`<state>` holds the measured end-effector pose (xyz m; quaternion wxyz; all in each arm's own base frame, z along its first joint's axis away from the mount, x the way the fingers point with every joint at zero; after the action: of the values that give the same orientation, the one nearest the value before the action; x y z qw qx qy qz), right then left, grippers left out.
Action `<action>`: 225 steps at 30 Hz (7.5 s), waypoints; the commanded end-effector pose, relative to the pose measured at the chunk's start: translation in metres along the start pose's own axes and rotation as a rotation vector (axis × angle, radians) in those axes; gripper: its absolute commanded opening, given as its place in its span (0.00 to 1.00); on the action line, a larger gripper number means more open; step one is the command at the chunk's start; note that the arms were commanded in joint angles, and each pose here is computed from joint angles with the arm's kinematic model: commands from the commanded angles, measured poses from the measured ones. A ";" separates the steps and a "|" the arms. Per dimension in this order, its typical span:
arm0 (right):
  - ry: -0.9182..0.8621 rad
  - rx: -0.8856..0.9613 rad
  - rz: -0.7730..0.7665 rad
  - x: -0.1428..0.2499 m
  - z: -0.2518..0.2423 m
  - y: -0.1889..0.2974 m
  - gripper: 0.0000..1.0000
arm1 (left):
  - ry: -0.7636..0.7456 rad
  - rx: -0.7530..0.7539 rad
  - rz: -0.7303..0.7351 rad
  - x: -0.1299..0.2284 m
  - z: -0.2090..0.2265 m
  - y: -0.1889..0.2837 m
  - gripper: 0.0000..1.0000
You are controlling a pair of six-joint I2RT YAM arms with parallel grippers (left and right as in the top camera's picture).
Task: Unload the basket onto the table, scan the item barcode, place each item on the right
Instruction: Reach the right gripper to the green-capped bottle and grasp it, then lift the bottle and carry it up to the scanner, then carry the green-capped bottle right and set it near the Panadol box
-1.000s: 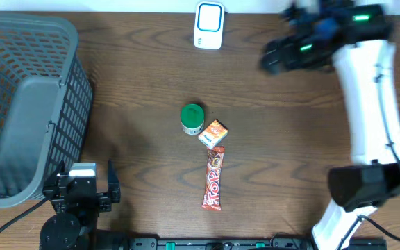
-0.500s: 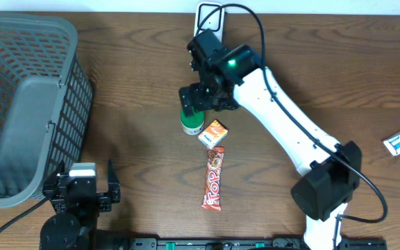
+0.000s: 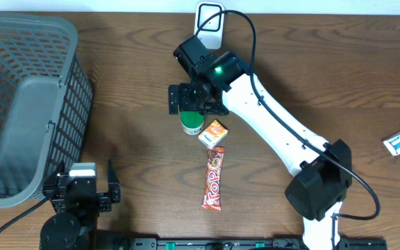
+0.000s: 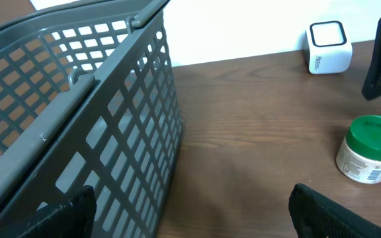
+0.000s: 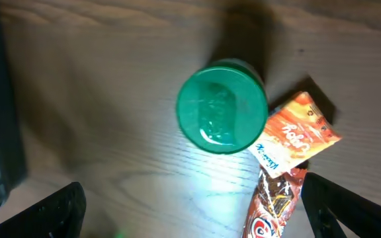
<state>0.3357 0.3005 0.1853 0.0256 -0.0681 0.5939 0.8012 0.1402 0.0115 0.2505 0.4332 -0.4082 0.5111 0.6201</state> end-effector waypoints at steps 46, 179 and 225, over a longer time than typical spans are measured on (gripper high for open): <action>-0.017 0.201 0.211 0.002 -0.020 -0.120 0.66 | 0.011 0.002 -0.006 0.000 0.000 0.000 0.92; 0.288 0.376 -0.971 -0.280 -0.061 -0.016 0.48 | 0.011 0.002 -0.006 0.000 0.000 0.000 0.92; -0.875 0.533 -0.014 -0.021 -0.501 0.035 0.49 | 0.011 0.002 -0.006 0.000 0.000 0.000 0.92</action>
<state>0.4029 -0.1733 0.0855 0.2807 0.2560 0.7194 0.5815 0.1402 0.0115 0.2505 0.4332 -0.4082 0.5111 0.6201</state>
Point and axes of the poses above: each gripper's point midway between its finger pads, its own y axis back along the fingers, its own z axis along the line the jaws close on, x = y × z, the point moved 4 cm from there along y, back along the fingers, and after that the axes turned 2 degrees about y, right-handed, at the moved point
